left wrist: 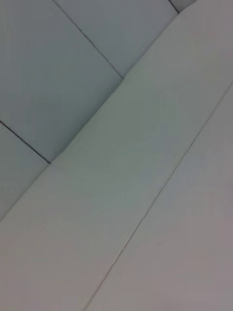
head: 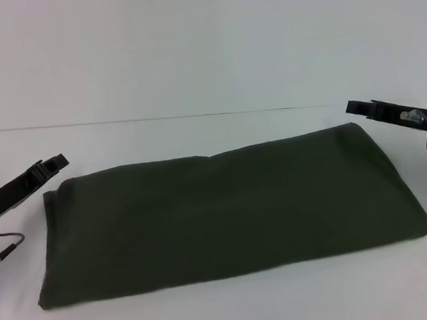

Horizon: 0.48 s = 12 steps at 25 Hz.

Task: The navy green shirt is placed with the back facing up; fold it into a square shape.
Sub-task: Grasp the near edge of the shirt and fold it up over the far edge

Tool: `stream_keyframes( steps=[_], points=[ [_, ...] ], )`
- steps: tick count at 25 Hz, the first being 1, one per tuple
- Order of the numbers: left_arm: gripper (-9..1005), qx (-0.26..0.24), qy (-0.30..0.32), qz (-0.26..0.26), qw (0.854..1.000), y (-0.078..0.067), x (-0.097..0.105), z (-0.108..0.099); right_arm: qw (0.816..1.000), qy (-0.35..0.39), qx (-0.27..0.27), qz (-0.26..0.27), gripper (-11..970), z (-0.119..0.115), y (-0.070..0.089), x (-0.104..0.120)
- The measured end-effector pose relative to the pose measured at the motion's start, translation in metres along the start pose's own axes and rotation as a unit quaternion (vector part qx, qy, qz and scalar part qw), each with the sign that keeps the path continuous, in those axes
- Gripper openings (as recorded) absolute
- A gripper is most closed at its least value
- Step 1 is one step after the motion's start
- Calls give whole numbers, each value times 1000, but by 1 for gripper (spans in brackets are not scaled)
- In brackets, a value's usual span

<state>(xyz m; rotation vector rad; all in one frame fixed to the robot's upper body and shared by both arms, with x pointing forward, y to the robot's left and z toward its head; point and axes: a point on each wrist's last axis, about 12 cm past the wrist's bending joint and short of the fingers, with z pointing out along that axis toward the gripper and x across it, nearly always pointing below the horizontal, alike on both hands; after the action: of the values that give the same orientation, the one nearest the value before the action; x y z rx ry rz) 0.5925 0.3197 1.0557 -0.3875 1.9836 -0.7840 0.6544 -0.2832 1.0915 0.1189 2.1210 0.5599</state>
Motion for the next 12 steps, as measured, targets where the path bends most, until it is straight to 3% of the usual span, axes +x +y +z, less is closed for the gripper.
stream_keyframes(
  steps=[8, 12],
  points=[
    [350, 5, 1, -9, 1000, 3, 1, -3, 1000, -7, -8, 18, 644, -8, -9, 6],
    [486, 57, 22, -1, 998, 2, -5, -16, 998, 1, -48, 29, 809, -22, -15, 8]
  ],
)
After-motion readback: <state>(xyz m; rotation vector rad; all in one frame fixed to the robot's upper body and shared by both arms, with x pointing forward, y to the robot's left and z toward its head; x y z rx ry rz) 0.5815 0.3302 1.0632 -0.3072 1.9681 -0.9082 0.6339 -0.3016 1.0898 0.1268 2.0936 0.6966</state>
